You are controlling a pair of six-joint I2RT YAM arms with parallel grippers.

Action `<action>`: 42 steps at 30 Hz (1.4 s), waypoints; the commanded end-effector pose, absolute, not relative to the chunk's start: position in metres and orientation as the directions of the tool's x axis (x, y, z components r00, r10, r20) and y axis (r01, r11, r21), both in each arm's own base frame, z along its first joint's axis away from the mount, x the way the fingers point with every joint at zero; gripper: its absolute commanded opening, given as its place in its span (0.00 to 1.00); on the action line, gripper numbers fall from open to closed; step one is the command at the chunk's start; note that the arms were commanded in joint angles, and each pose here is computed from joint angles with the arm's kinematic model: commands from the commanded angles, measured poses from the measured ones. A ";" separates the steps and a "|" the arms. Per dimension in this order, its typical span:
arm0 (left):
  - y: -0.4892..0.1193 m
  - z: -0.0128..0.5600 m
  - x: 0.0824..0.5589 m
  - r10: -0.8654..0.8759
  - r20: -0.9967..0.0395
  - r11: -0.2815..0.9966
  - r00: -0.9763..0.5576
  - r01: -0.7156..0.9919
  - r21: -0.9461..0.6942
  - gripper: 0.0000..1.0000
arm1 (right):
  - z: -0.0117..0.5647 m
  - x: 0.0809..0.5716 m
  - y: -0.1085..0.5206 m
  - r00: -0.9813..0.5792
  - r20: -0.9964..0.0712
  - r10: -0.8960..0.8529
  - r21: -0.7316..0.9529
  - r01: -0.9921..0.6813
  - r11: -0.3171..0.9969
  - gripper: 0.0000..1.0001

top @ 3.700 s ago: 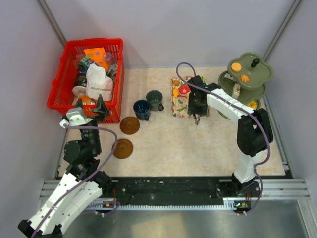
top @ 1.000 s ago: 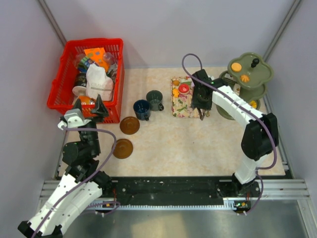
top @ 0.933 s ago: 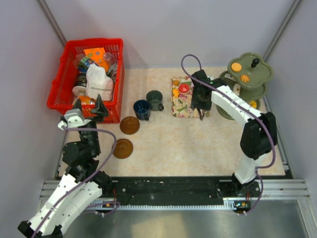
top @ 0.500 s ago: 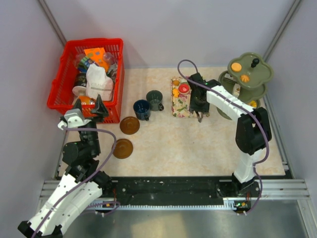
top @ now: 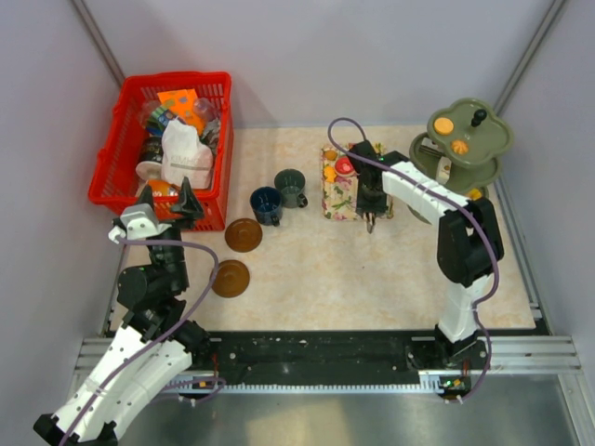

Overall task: Serve the afternoon tea
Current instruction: Pick up the desert from the tray.

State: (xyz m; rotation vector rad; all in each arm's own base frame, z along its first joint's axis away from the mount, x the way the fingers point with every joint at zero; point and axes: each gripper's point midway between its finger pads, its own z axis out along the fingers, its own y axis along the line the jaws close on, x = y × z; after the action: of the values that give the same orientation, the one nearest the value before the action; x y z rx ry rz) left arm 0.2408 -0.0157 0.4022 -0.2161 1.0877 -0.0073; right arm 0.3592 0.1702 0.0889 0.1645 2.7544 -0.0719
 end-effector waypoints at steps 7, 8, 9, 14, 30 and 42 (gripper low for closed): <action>-0.013 0.411 0.236 -0.124 -0.857 0.976 0.500 -0.095 -0.197 0.80 | 0.160 0.351 0.174 -0.862 -0.500 0.077 0.048 0.060 0.997 0.23; -0.013 0.412 0.236 -0.126 -0.856 0.976 0.501 -0.094 -0.198 0.80 | 0.166 0.347 0.172 -0.861 -0.504 0.072 0.053 0.053 0.997 0.23; -0.013 0.411 0.236 -0.124 -0.858 0.976 0.499 -0.095 -0.196 0.80 | 0.167 0.343 0.171 -0.864 -0.499 0.062 0.050 0.042 0.998 0.23; -0.013 0.412 0.235 -0.126 -0.856 0.976 0.502 -0.092 -0.198 0.80 | 0.176 0.312 0.161 -0.886 -0.463 0.014 0.053 -0.012 0.999 0.23; -0.015 0.409 0.238 -0.129 -0.861 0.976 0.492 -0.090 -0.197 0.80 | 0.227 0.223 0.100 -0.878 -0.479 0.013 0.011 0.009 1.000 0.24; -0.014 0.411 0.235 -0.140 -0.854 0.975 0.501 -0.083 -0.208 0.80 | 0.233 0.196 0.047 -0.870 -0.464 0.166 -0.008 0.192 0.981 0.24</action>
State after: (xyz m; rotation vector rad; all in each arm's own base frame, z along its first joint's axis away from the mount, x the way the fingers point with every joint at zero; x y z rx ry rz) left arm 0.2405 -0.0161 0.4024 -0.2158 1.0868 -0.0107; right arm 0.2131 0.0679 0.2261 0.1730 2.6512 -0.0256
